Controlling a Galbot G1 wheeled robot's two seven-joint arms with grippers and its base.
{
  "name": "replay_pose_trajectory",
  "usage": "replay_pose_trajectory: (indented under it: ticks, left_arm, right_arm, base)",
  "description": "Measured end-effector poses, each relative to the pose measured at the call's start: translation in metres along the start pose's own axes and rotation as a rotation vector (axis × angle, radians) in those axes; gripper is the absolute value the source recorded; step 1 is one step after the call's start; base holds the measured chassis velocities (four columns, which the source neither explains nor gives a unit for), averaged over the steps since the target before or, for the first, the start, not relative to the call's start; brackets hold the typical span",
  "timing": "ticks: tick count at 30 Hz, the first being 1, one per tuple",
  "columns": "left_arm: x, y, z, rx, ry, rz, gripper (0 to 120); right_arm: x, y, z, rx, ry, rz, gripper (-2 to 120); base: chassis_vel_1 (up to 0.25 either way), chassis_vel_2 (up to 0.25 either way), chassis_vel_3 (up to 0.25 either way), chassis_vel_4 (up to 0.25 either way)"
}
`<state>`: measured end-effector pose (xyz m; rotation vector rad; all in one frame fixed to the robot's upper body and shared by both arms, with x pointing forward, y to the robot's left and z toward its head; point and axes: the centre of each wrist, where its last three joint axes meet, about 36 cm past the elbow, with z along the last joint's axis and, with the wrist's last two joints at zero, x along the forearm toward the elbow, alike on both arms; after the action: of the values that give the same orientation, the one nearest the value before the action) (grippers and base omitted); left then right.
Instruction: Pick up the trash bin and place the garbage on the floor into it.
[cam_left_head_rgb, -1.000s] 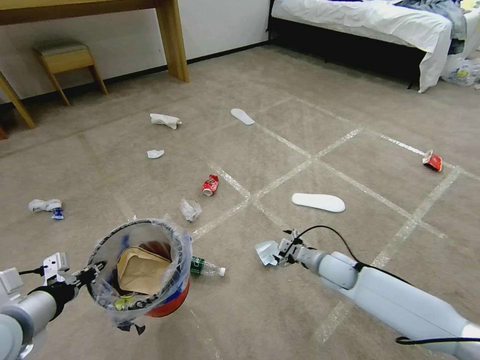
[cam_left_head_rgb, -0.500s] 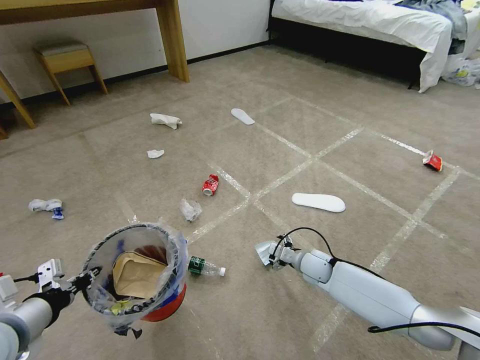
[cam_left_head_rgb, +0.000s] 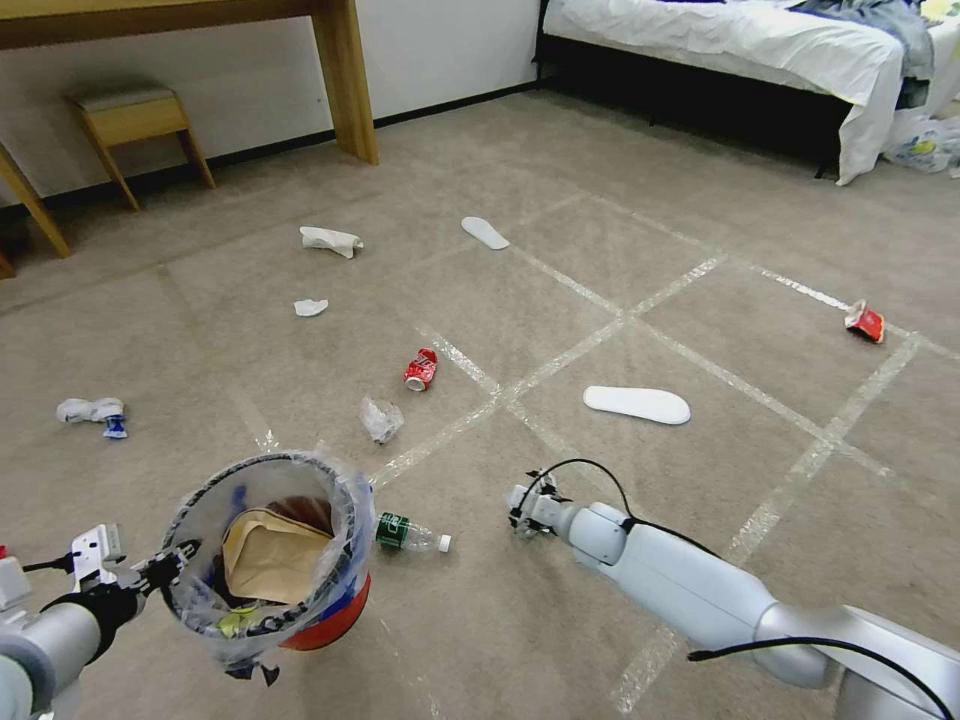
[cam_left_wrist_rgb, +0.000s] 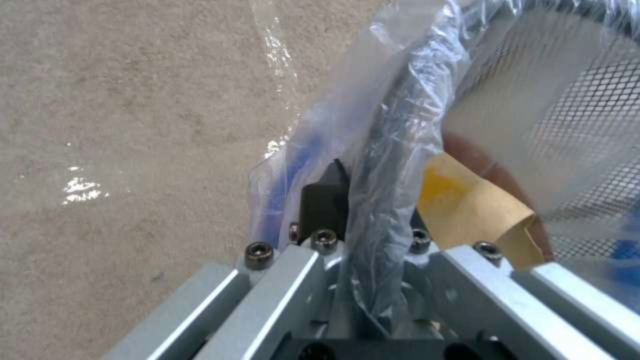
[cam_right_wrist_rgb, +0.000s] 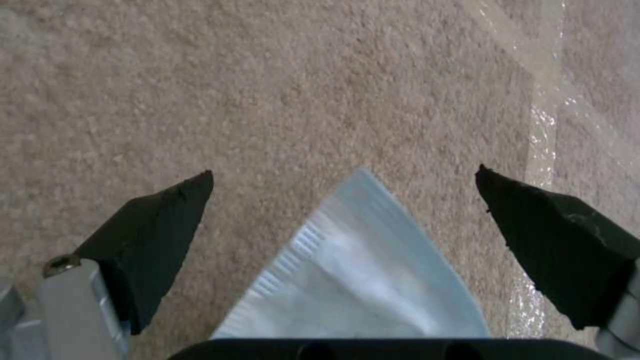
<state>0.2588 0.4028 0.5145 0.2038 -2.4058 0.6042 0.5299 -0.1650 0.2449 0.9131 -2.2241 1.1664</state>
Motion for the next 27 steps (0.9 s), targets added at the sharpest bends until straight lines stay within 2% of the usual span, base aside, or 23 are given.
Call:
replay_pose_trajectory:
  ticks: [10,18,20,23,26,27]
  left_arm:
    - [-0.001,0.0,0.002,0.0,0.002,0.0,1]
    - [0.002,-0.003,0.002,-0.006,0.002,0.005,1]
    - [0.003,-0.002,0.003,-0.005,0.004,0.004,1]
    - [0.004,-0.002,0.004,-0.004,0.004,0.004,1]
    - [0.006,0.0,0.004,-0.003,0.004,0.0,1]
    - [0.006,0.0,0.004,-0.003,0.004,0.0,1]
  right_arm:
    - [0.006,-0.009,0.008,-0.01,0.028,0.035,98]
    - [-0.001,-0.005,0.008,-0.029,0.047,0.041,98]
    - [-0.006,-0.002,0.006,-0.036,0.049,0.039,90]
    - [-0.009,0.0,0.005,-0.039,0.047,0.038,86]
    - [-0.014,0.002,0.007,-0.041,0.052,0.039,73]
    - [-0.014,0.002,0.007,-0.041,0.052,0.039,73]
  base:
    - [0.0,0.0,0.0,0.0]
    - [0.0,0.0,0.0,0.0]
    - [0.0,0.0,0.0,0.0]
    - [0.0,0.0,0.0,0.0]
    - [0.0,0.0,0.0,0.0]
    - [0.0,0.0,0.0,0.0]
